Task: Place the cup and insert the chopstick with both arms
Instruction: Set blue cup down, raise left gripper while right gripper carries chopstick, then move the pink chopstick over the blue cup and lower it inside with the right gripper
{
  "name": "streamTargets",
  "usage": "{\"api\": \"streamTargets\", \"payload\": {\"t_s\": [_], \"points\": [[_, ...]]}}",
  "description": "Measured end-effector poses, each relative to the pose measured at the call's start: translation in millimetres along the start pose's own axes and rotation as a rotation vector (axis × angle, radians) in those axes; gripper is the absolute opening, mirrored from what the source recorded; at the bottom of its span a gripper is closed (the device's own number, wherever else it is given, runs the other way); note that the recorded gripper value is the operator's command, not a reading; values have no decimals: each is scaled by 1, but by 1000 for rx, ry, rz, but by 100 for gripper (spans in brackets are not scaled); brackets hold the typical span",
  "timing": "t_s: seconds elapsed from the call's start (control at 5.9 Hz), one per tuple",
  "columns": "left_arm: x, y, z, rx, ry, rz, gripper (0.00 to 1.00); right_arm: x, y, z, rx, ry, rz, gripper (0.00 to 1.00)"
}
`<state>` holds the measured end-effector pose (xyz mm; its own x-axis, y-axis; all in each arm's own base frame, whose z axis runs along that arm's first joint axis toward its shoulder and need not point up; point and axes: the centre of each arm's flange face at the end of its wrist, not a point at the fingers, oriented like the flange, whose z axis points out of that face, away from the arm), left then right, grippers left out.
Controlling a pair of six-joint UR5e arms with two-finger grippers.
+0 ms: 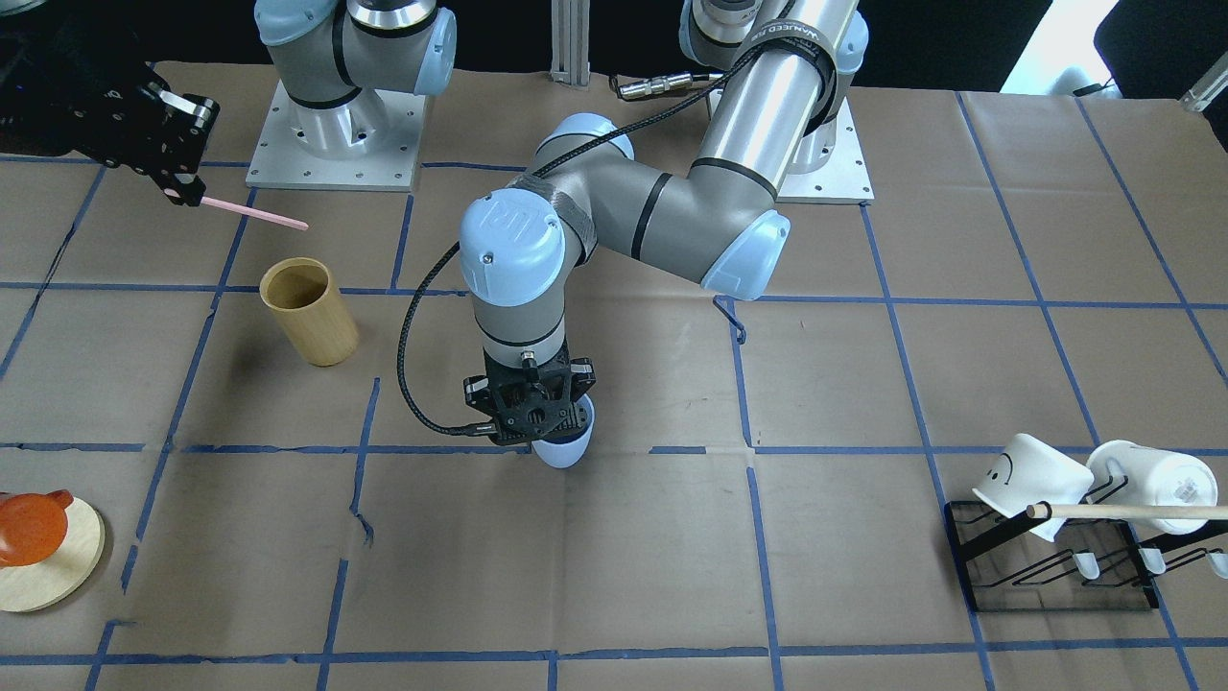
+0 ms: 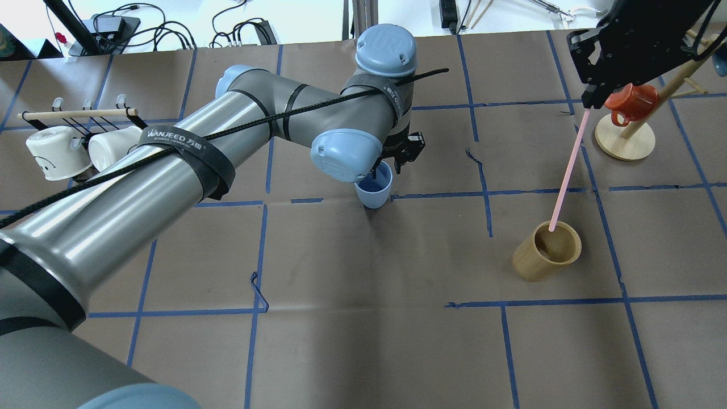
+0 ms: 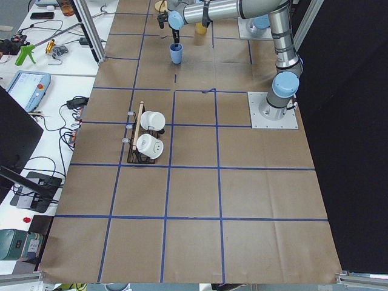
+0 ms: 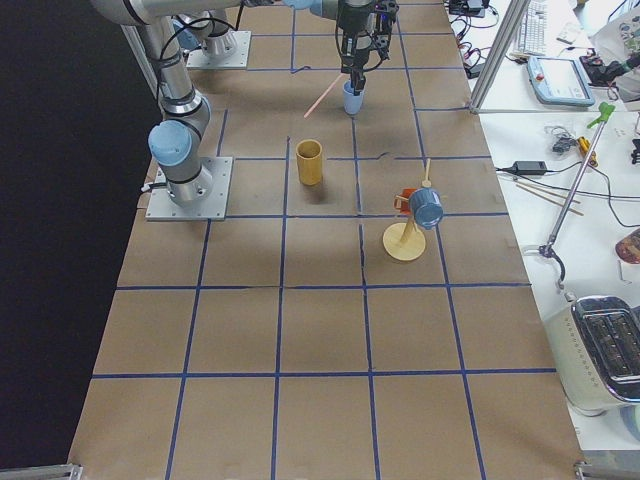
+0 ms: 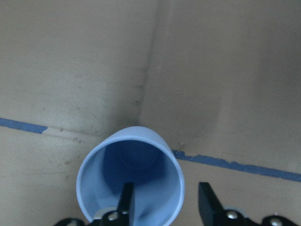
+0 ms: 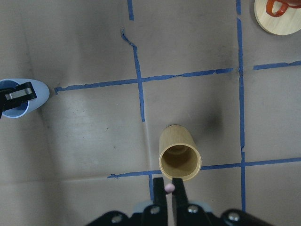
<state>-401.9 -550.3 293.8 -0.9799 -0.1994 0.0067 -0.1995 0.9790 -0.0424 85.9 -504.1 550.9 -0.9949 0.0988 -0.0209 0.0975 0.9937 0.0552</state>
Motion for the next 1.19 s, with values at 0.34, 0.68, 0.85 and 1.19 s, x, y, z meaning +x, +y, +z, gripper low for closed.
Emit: {"api": "streamTargets", "payload": {"t_s": [0.34, 0.68, 0.85, 1.19], "points": [[-40, -13, -59, 14, 20, -26, 99, -19, -7, 8, 10, 7, -25, 5], [-122, -12, -131, -50, 8, 89, 99, -46, -16, 16, 40, 8, -23, 5], [-169, -4, -166, -77, 8, 199, 99, -67, -27, 23, 62, 5, -4, 5], [-227, 19, -217, -85, 18, 346, 99, -138, -67, 32, 95, -9, 61, 5]]}}
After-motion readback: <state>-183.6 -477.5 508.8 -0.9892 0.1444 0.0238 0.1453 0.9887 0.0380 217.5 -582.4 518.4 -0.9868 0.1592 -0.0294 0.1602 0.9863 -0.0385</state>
